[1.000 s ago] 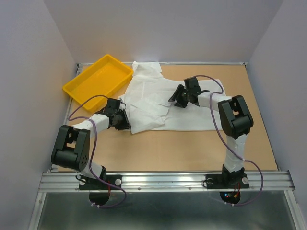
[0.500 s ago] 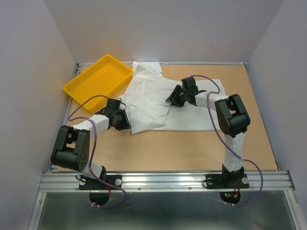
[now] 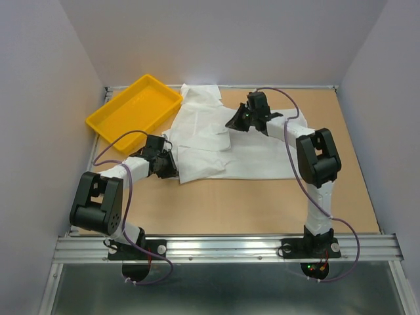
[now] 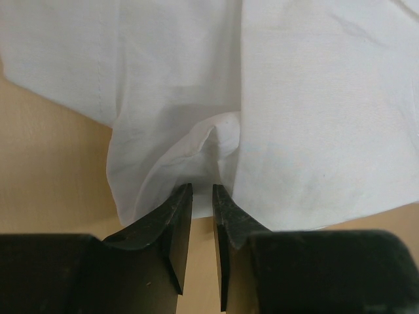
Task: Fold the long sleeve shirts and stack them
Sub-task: Fold the shirt
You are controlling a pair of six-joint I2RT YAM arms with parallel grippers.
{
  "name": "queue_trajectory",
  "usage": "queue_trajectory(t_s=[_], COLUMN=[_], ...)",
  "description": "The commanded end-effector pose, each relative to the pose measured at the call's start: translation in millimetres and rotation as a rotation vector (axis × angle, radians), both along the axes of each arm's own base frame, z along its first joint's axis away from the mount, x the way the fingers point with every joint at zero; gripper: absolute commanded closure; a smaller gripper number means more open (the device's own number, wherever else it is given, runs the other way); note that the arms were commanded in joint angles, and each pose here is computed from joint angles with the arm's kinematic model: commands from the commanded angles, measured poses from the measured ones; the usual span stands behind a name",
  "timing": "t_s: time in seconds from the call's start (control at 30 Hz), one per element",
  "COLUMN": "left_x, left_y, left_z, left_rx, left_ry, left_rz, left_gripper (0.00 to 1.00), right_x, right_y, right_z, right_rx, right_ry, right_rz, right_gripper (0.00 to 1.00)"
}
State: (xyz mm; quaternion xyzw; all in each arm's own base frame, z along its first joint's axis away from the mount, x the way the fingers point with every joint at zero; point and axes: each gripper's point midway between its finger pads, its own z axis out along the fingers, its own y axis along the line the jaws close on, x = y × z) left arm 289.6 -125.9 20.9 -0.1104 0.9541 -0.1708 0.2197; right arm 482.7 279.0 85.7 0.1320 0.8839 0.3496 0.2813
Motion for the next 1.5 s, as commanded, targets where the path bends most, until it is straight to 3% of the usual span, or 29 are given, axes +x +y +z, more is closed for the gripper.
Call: queue_trajectory(t_s=[0.0,0.37,0.6,1.03,1.47], left_x=[-26,-26,-24,-24,-21], left_y=[12,13,13,14,15], left_z=[-20,-21,-21,-22,-22], left_rx=[0.057,0.065,0.068,0.076,0.079], left_ry=[0.097,0.101,0.101,0.109,0.113], left_rz=[-0.013,-0.015,-0.017,-0.015,-0.008], left_gripper=[0.68,0.68,0.68,0.68,0.68], right_x=[36,85,97,78,-16], right_y=[21,23,36,54,25], right_z=[104,242,276,242,196], right_rx=[0.059,0.099,0.136,0.141,0.156], right_ry=[-0.268,-0.609,-0.713,-0.674,-0.450], right_rz=[0.051,0.001,0.052,0.221,0.351], right_gripper=[0.99,0.99,0.99,0.99,0.99])
